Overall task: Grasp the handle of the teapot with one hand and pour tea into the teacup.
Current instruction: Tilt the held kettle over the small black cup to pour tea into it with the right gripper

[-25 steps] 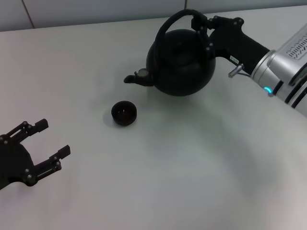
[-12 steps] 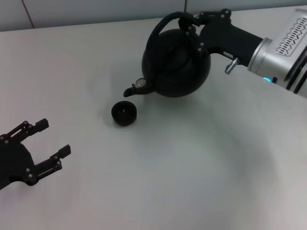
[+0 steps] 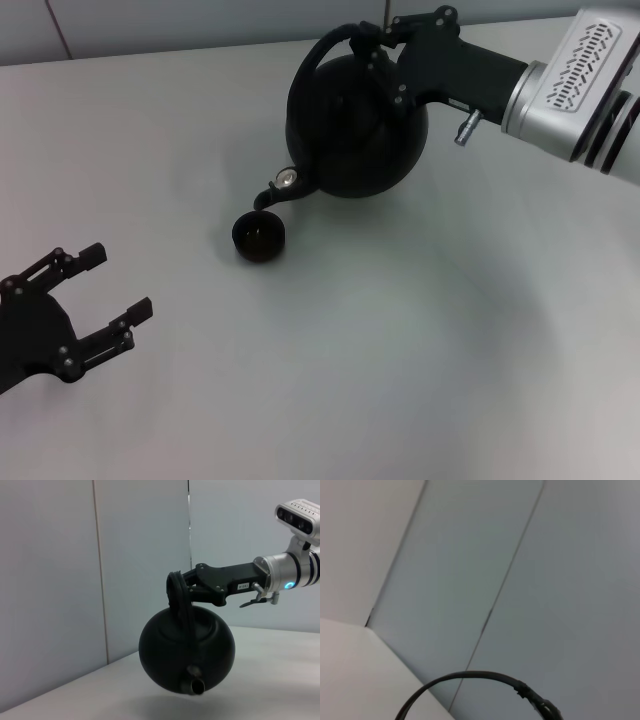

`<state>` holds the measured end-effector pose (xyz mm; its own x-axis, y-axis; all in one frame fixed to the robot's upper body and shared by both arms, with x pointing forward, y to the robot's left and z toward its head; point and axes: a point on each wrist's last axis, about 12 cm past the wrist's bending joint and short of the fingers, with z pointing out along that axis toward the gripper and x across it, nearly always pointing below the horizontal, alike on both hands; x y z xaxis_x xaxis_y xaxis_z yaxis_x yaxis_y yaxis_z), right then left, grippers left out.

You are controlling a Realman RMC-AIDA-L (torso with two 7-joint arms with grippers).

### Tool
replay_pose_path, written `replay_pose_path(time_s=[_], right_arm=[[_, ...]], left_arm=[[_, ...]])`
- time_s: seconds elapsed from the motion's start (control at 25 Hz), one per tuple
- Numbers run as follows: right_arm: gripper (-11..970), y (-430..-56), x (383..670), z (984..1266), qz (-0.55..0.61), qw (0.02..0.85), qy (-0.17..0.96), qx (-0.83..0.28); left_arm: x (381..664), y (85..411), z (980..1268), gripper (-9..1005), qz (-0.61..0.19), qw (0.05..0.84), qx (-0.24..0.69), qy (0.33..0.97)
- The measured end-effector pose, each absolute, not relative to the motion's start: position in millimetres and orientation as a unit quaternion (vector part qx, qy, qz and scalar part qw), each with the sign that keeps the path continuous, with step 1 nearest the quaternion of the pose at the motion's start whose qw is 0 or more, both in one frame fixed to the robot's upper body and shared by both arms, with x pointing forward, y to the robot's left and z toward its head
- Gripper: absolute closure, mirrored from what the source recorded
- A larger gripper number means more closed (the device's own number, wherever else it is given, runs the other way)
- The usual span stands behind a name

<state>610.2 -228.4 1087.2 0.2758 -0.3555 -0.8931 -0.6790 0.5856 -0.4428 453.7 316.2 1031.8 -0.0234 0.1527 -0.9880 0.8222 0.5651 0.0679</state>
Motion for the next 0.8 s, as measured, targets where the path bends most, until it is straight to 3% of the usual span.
replay_pose_path(time_s=[0.8], right_arm=[[871, -214, 619, 1093, 0.079, 0.658, 0.549, -0.509]], left_arm=[[455, 316, 1033, 209, -0.281, 0.598, 0.367, 0.655]])
